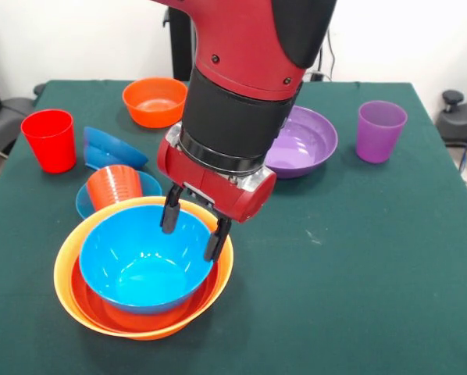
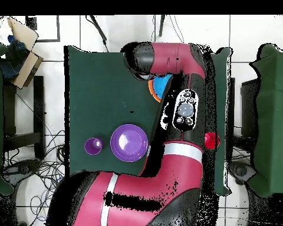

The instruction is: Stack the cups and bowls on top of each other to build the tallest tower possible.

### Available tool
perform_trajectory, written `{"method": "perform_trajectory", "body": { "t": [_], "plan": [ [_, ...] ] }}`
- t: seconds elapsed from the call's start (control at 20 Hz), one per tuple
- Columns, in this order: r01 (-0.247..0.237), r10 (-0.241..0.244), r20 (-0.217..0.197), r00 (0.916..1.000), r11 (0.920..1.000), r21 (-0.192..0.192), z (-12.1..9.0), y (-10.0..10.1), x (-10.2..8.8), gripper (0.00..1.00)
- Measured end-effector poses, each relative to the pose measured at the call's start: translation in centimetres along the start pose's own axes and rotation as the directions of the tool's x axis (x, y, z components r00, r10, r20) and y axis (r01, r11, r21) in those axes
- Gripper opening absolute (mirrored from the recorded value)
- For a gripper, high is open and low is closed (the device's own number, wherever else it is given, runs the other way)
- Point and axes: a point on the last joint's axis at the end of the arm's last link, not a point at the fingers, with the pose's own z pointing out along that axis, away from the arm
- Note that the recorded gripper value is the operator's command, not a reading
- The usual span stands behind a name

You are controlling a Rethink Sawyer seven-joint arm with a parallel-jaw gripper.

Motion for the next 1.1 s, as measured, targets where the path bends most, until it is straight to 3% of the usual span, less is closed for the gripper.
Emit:
{"method": "perform_trajectory", "body": {
  "t": [0.5, 1.1],
  "plan": [
    [0.004, -0.004, 0.008, 1.0, 1.0, -0.003, -0.5, 0.3, 0.0, 1.0],
    [0.033, -0.031, 0.034, 0.9989, 0.9985, -0.045, -7.2, 3.2, 1.7, 1.0]
  ]
}}
